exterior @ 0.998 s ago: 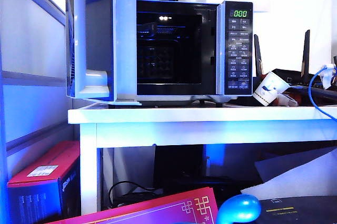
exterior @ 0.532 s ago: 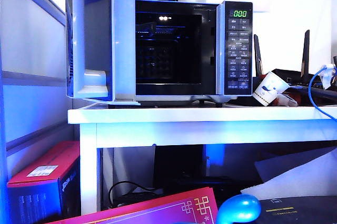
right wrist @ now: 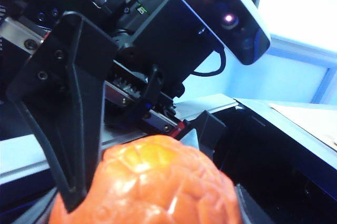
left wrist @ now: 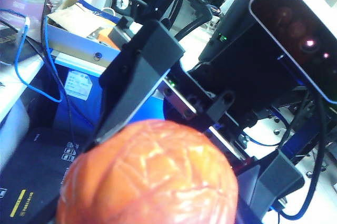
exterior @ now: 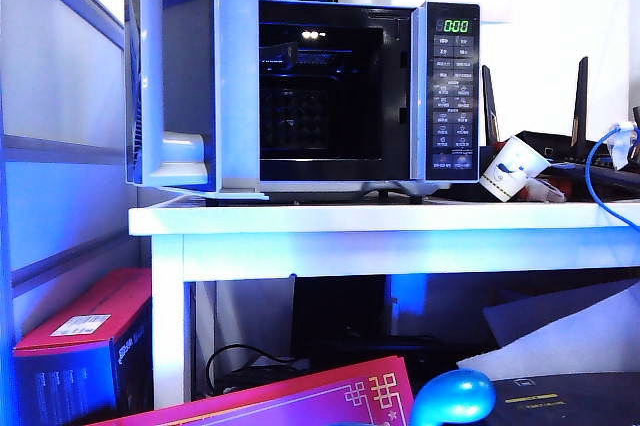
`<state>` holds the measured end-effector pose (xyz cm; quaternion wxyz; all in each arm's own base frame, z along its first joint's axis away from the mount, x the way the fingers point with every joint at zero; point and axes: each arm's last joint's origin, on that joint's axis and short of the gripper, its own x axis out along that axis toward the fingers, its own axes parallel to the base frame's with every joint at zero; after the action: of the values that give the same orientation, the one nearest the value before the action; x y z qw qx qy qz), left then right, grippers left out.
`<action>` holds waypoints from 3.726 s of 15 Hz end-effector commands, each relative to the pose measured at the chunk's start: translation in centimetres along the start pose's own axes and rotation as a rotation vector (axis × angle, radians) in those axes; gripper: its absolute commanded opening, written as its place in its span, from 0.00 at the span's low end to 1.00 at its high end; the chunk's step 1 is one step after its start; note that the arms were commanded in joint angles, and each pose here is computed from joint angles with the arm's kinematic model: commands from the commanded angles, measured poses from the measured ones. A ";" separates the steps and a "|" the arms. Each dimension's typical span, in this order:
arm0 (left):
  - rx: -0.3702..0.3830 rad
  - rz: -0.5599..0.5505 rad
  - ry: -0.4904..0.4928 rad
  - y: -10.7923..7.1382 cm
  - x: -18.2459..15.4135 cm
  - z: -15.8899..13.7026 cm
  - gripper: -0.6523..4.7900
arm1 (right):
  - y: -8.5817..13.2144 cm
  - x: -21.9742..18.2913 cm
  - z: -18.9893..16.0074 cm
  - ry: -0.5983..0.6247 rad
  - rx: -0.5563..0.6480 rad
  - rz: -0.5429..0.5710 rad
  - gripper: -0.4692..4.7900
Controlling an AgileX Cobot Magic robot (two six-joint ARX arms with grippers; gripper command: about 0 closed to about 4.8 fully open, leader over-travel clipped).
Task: Open the microwave door, place the orange inside the microwave, then close the microwave door.
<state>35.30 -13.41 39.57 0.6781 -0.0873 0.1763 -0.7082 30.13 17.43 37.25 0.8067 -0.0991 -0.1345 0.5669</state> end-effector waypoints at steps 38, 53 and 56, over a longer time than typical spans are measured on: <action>-0.052 0.708 0.113 -0.4 -1.0 -0.2 0.56 | -7.2 6.4 -13.8 0.041 0.091 -0.460 0.67; -0.032 0.811 0.115 -1.4 -1.5 0.3 0.56 | -10.8 11.0 -17.6 0.008 0.095 -0.445 0.67; -0.017 0.809 0.103 -1.4 -1.5 0.5 0.56 | -12.1 12.4 -18.7 0.006 0.092 -0.466 0.67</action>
<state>34.34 -12.18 40.30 0.8848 0.0171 0.2472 -0.3947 50.75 24.70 24.45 0.9168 -0.0336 -0.1208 0.3791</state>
